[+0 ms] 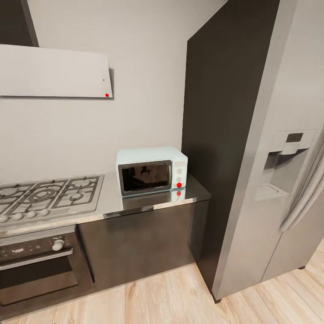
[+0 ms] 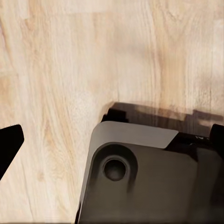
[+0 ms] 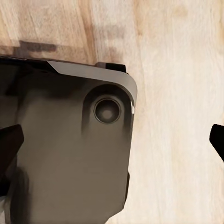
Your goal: In the kitchen, take the popcorn bag from the countertop, put it into the microwave, and heat it until the popcorn is cooked so the cooked popcorn ends up inside the bag.
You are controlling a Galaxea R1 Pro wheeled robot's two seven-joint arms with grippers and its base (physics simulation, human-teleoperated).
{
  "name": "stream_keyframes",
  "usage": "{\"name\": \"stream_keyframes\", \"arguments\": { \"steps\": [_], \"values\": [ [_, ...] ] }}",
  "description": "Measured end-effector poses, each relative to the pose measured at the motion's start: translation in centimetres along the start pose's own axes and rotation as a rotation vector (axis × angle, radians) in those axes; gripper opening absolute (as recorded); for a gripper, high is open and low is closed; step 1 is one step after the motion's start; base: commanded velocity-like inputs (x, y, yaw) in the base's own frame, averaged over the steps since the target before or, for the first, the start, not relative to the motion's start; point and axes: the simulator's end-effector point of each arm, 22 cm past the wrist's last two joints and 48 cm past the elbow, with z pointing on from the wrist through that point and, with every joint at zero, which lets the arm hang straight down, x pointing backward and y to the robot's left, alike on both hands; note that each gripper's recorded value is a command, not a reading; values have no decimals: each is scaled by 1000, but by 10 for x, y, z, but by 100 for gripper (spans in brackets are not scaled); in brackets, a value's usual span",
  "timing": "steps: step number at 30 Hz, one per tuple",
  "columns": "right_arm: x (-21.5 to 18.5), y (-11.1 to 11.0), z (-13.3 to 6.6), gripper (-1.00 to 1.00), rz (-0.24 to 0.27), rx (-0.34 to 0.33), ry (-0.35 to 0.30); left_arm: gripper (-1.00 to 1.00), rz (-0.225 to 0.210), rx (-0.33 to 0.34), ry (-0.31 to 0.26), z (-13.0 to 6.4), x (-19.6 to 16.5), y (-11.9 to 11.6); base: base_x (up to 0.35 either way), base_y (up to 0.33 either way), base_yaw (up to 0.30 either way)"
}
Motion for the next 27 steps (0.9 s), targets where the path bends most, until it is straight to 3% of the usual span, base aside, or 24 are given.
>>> {"name": "stream_keyframes", "arguments": {
  "steps": [11,27],
  "values": [
    [0,-2,0,100,0,2,0,100,3,35,6,-1,5,-18,0,0,259],
    [1,-2,0,100,0,2,3,100,-11,34,11,-1,7,-18,0,0,270]
  ]
}}
